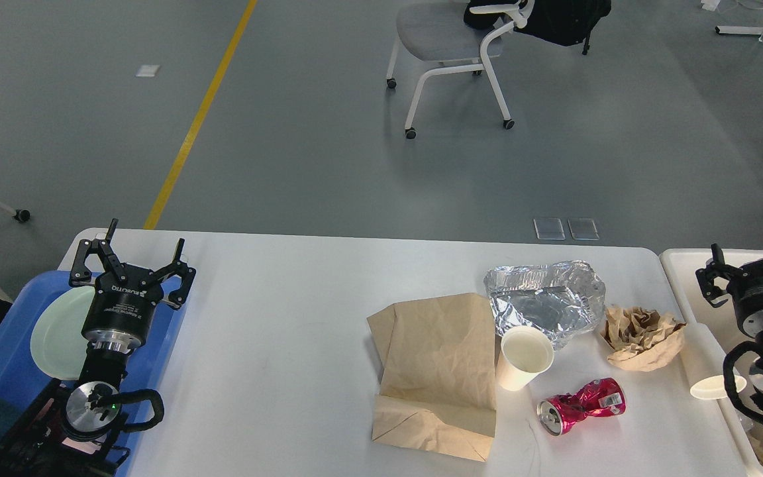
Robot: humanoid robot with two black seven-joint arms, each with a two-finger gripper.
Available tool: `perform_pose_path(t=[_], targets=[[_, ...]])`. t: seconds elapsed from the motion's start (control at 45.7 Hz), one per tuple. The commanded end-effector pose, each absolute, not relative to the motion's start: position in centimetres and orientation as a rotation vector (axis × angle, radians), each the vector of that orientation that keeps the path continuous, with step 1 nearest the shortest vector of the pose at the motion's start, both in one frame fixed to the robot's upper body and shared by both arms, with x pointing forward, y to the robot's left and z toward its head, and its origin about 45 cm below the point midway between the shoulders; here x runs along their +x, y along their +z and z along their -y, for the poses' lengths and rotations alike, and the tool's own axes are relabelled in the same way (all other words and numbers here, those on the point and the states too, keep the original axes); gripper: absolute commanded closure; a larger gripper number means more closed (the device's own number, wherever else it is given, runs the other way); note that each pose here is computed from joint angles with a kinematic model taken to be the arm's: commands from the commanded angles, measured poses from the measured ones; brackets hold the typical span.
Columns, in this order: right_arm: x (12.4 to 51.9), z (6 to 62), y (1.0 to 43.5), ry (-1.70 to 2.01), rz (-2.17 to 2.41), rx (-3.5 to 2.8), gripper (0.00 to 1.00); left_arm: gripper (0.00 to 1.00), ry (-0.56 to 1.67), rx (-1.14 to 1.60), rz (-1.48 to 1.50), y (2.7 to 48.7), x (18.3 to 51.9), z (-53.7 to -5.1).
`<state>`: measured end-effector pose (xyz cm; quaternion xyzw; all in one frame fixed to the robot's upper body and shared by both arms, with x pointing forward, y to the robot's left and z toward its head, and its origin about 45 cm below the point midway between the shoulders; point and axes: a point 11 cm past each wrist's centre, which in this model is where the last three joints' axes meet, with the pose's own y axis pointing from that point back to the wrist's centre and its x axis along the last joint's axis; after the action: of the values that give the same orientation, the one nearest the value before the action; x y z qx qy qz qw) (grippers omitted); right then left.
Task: Tidy desktop
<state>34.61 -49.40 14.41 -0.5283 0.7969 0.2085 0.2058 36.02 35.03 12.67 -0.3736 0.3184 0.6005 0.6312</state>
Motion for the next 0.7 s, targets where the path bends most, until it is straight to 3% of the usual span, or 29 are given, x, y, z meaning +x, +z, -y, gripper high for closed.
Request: perform_pose_path(t=[0.0, 0.679], targets=[[34.3, 49.3, 13.9, 0.592, -2.225, -1.469, 0.00, 0.04, 1.367, -0.854, -0.730, 12.7, 36.0, -34.9], [32.1, 46.7, 11.2, 0.702, -2.116, -1.613, 0.00, 0.04, 1.368, -0.852, -0.730, 12.7, 36.0, -35.0]])
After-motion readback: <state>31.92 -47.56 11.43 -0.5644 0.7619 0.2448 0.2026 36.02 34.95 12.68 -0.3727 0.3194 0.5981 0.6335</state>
